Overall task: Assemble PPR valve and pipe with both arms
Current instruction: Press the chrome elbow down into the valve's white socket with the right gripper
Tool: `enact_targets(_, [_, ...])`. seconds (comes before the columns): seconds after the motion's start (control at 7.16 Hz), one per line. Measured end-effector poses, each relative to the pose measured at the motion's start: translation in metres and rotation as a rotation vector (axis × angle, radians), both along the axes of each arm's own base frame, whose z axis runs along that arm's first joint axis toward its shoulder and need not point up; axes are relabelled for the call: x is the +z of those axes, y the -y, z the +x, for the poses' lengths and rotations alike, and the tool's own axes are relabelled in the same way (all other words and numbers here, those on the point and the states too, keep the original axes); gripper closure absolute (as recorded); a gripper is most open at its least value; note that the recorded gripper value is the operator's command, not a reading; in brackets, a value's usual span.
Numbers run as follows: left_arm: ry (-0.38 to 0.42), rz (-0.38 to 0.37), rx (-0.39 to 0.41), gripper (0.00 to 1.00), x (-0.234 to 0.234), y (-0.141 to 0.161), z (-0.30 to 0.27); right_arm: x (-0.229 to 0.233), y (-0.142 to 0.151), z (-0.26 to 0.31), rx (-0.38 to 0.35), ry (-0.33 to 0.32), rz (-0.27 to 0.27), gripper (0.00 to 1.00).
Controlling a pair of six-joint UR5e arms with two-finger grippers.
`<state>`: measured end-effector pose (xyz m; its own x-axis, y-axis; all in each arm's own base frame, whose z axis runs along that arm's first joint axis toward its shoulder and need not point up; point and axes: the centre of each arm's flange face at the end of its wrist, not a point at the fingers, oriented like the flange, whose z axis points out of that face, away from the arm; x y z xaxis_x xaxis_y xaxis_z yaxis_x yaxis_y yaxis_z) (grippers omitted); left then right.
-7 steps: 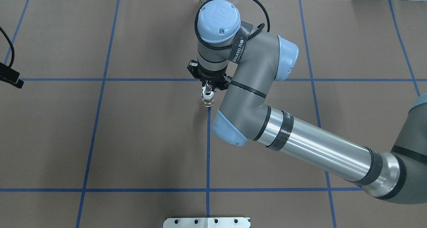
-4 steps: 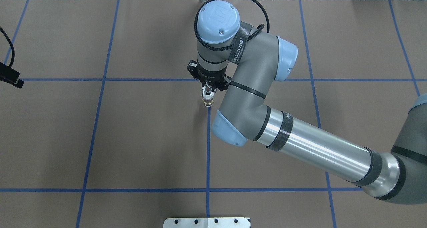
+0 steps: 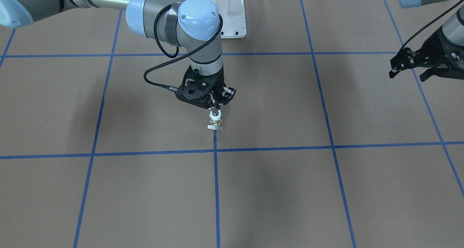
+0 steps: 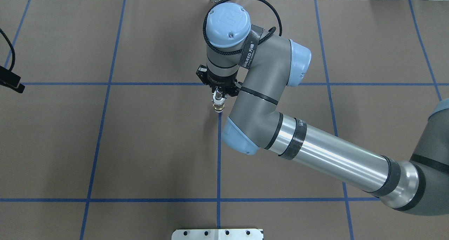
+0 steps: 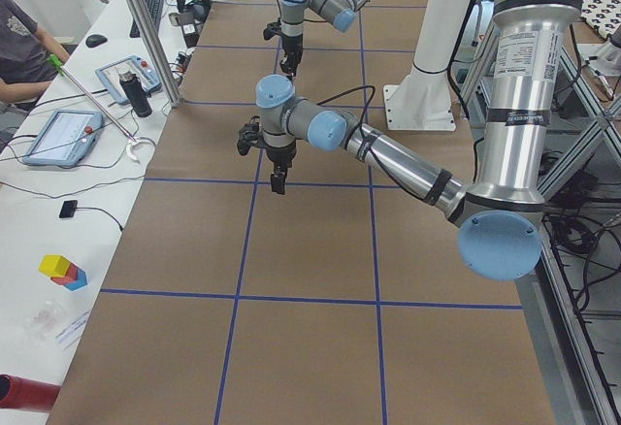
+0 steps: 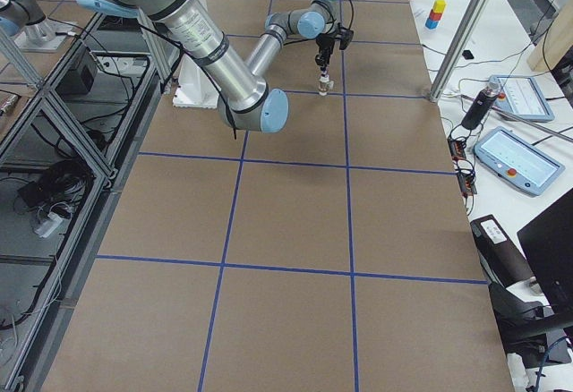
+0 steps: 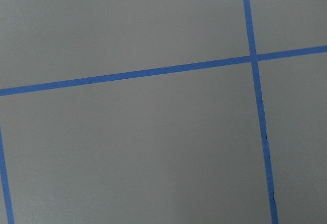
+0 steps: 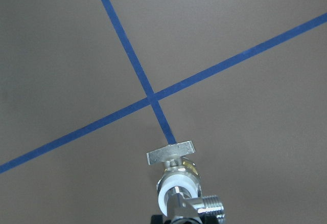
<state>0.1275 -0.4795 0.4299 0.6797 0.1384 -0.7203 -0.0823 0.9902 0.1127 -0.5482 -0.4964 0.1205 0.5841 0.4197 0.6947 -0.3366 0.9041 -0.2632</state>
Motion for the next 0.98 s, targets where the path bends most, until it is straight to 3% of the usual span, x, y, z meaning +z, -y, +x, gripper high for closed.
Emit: enact_targets(0.98, [-0.003,0.002,-0.001,0.0,-0.0024,-0.0007,-0.0009,0.0045,0.0006,-0.0041,-0.005,-0.009,-0.004,1.0])
